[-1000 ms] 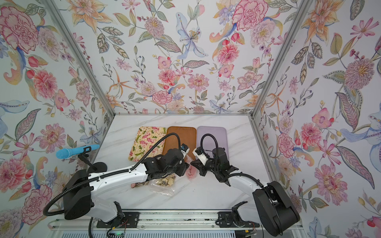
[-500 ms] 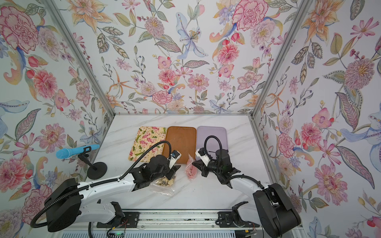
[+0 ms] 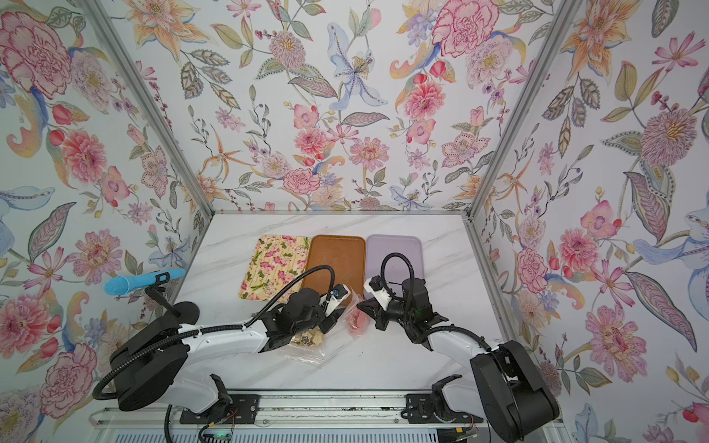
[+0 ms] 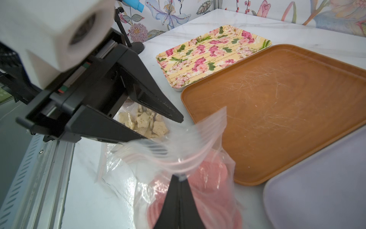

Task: Pour cookies out of the ziploc bag
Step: Open the ziploc bag at the center of the board.

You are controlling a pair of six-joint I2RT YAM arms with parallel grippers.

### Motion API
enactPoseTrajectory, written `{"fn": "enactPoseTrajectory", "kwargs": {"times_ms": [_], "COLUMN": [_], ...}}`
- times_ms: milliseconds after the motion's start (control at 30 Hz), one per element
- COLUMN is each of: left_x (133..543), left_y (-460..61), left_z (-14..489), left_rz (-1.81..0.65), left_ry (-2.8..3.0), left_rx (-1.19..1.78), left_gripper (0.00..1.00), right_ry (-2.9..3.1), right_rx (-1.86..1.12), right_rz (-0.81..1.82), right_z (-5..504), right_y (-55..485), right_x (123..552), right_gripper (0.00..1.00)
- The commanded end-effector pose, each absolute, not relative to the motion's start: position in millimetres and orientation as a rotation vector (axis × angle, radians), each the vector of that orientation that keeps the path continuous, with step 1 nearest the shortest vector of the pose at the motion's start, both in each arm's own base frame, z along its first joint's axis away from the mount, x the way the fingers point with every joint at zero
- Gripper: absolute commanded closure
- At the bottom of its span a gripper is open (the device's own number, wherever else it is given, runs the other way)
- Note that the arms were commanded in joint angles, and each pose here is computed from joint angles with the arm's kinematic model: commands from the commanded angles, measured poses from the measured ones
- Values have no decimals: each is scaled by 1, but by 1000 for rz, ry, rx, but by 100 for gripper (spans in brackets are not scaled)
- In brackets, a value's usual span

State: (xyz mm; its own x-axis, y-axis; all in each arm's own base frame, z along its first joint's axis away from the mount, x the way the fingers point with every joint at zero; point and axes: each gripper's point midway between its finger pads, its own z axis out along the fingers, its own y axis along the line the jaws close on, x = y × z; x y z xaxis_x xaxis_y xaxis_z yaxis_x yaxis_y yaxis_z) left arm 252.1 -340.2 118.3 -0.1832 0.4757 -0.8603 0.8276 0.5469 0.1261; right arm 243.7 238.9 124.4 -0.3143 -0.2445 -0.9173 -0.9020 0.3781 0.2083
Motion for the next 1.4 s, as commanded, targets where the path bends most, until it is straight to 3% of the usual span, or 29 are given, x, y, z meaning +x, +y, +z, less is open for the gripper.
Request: {"fn": "enactPoseTrajectory", "kwargs": {"times_ms": [0, 433, 1133, 1367], "left_x": [236, 212, 246, 252], "left_y": [-355, -371, -344, -344], "left_z": [138, 127, 116, 119], "left_rz": [-593, -784, -555, -585], "left_ry": [1703, 1692, 1769, 1755], "left_rx": [1105, 1187, 1187, 1213], "left_gripper": [60, 55, 58, 57], "right_ry": [1749, 1752, 1750, 1752], "right_rx": [-1012, -1004, -995, -996], "right_rz": [963, 945, 950, 959], "right_z": [127, 124, 123, 123], "right_y": [239, 236, 230, 230], "right_x": [246, 244, 242, 242], "right_gripper": [100, 100, 100, 100]}}
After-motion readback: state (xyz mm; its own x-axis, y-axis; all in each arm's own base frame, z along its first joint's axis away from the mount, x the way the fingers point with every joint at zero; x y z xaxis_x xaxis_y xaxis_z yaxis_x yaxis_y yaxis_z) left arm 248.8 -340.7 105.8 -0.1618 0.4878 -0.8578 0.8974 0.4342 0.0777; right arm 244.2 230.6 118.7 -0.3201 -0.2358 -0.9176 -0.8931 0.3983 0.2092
